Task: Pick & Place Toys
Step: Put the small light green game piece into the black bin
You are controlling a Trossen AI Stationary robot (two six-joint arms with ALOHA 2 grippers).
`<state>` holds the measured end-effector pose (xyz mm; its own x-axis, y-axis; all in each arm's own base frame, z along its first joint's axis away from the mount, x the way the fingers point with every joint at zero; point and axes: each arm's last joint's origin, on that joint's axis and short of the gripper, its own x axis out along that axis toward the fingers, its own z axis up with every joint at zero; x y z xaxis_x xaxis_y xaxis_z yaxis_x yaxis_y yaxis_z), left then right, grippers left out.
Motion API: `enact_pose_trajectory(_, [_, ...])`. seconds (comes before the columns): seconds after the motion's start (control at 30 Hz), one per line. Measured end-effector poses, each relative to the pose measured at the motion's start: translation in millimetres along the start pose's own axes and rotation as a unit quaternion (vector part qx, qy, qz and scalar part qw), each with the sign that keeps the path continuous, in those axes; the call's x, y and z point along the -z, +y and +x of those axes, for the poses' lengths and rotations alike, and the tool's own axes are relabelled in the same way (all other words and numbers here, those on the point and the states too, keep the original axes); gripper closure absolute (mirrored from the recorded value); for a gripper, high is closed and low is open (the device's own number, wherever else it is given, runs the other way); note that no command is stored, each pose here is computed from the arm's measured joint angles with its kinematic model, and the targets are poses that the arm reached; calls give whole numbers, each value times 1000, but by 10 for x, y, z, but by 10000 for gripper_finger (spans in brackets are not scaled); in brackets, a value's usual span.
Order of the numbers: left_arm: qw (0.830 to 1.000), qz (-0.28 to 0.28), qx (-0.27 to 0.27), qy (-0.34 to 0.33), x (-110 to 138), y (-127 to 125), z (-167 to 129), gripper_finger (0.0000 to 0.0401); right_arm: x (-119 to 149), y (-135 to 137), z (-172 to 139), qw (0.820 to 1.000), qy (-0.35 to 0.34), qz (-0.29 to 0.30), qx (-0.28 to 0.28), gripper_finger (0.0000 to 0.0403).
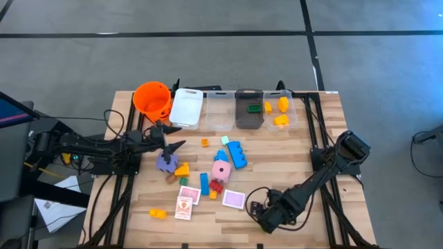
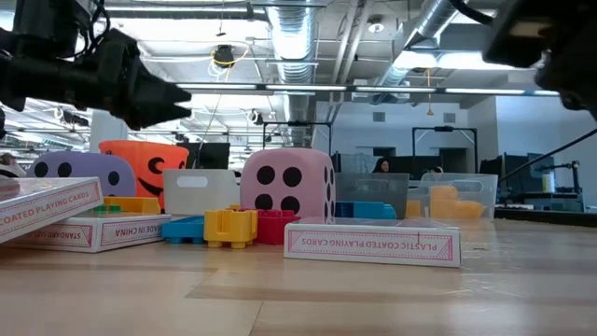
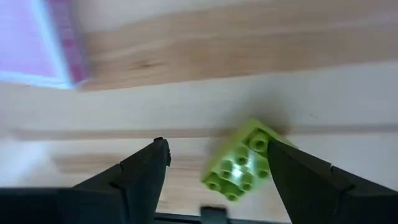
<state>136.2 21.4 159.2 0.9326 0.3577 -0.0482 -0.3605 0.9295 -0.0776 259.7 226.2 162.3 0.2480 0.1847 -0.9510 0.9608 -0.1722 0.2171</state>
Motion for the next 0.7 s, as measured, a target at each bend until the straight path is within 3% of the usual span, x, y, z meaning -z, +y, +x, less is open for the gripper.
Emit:
enact_pose_trajectory(0.27, [1000,4,-2,19,37,4,-1,100,89,-100,-6,991,-30,-124,-34,133])
enact_pose_trajectory(0.4, [1000,4,-1,6,11,1,0,100,105,-121,-7,975,-31,-218,-31,133])
enact_pose_trajectory(0.57, [1000,-1,0,-9,-19,-1,0,100,76,-98,-6,928,-41,-370,-22,133])
enact_pose_trajectory(0.7, [1000,-6,0,-10,-21,-1,0,100,4,-17,-3,865,-50,-498,-14,133])
